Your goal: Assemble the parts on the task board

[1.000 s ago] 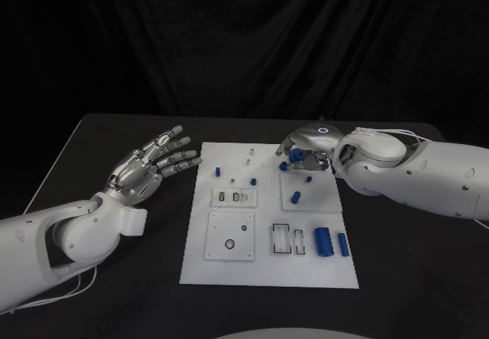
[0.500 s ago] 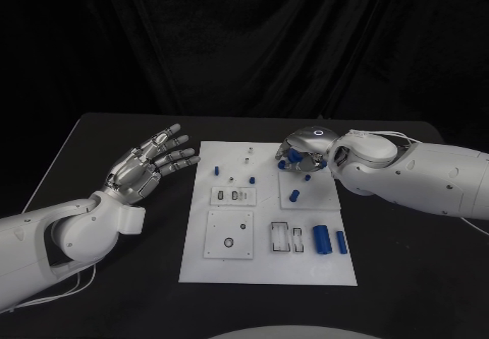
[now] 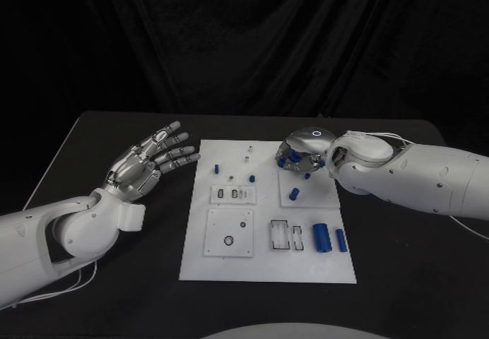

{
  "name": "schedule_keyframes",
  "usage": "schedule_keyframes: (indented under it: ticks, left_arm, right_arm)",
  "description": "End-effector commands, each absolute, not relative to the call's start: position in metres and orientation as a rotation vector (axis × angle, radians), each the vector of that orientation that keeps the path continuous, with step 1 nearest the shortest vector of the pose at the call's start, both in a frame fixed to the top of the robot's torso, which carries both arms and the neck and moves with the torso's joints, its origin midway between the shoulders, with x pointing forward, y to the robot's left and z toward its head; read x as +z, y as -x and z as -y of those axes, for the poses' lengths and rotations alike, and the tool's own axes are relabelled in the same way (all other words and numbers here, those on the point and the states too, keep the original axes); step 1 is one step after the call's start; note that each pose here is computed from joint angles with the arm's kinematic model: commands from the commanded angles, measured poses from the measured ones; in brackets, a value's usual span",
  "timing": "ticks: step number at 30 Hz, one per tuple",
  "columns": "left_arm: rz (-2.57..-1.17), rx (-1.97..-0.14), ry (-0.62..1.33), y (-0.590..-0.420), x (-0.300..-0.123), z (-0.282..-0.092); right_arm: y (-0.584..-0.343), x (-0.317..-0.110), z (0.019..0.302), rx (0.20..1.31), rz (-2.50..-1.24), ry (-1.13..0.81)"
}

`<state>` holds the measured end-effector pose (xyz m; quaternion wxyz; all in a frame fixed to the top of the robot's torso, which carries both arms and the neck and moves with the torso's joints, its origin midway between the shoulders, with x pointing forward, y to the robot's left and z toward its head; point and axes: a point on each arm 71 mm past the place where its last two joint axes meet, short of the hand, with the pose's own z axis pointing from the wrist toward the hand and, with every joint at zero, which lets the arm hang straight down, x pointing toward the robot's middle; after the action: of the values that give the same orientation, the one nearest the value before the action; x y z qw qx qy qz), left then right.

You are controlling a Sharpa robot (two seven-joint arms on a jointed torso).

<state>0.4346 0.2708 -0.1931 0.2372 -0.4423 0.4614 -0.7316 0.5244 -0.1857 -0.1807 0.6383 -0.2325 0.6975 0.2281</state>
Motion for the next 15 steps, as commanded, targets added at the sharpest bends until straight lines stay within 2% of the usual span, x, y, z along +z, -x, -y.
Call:
schedule_keyframes:
  ticks: [1, 7, 15]
  left_arm:
    - [-1.082, -2.088, 1.142, -0.434, -0.182, -0.275]
    - [-1.083, -2.081, 1.146, -0.434, -0.182, -0.277]
    - [-1.079, -2.071, 1.157, -0.435, -0.183, -0.279]
  right_arm:
    - [-0.522, -0.178, 0.187, 0.568, -1.508, 0.529]
    - [-0.522, -0.16, 0.187, 0.607, -1.43, 0.482]
    - [-0.531, -0.123, 0.171, 0.596, -1.422, 0.468]
